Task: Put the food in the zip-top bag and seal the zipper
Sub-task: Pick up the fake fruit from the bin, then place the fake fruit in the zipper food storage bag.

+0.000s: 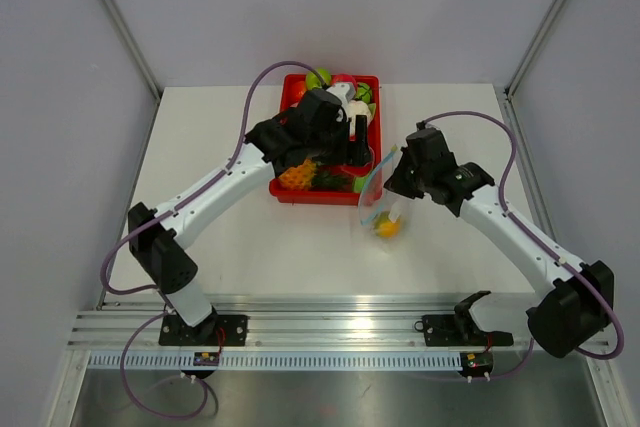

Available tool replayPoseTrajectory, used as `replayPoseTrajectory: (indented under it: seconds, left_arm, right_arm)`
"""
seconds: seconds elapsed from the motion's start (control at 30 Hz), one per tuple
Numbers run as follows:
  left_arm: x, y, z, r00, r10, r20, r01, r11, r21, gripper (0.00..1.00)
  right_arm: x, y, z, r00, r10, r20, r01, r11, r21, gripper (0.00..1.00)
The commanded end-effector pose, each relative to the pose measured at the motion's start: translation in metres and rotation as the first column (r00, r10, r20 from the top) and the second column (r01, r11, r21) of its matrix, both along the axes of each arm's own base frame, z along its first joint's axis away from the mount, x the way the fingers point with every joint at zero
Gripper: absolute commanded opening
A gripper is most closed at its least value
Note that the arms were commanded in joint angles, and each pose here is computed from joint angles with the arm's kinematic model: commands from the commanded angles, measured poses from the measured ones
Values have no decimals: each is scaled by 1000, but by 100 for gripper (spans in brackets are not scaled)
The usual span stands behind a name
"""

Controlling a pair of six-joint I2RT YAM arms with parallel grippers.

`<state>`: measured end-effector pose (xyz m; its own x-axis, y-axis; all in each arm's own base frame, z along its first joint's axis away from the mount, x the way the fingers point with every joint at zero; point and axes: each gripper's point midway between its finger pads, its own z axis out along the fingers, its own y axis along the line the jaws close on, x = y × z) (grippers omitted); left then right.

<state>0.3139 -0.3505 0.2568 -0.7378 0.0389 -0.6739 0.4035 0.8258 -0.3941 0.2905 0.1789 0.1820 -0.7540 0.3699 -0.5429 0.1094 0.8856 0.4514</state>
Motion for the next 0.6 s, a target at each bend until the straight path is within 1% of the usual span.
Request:
replayPoseTrajectory:
  seconds: [0.0,0.13,0.27,0.37,0.4,0.57]
  left_arm:
    - [-7,-3,24,998,-61,25,63,994,-94,30]
    - [-6,1,31,997,-74,6,74,986,-150,29]
    - [-14,-7,31,990,-136,-30,126,964,-233,29]
    - [-16,-11,13,986,-147,-82,123,961,-249,29]
    - [-18,-10,2,983,-149,-107,119,962,-246,29]
    - [-22,-20,-13,974,-170,-153,117,946,-303,28]
  right_arm:
    - [21,13,28,996,32,81,-36,999,38,0]
    - [36,25,30,995,49,84,-53,997,48,0]
    - [44,33,32,995,50,91,-56,996,74,0]
    - [46,35,34,994,41,98,-49,995,88,0]
    - [43,38,36,994,57,94,-67,992,106,0]
    - [40,37,38,993,51,104,-64,990,124,0]
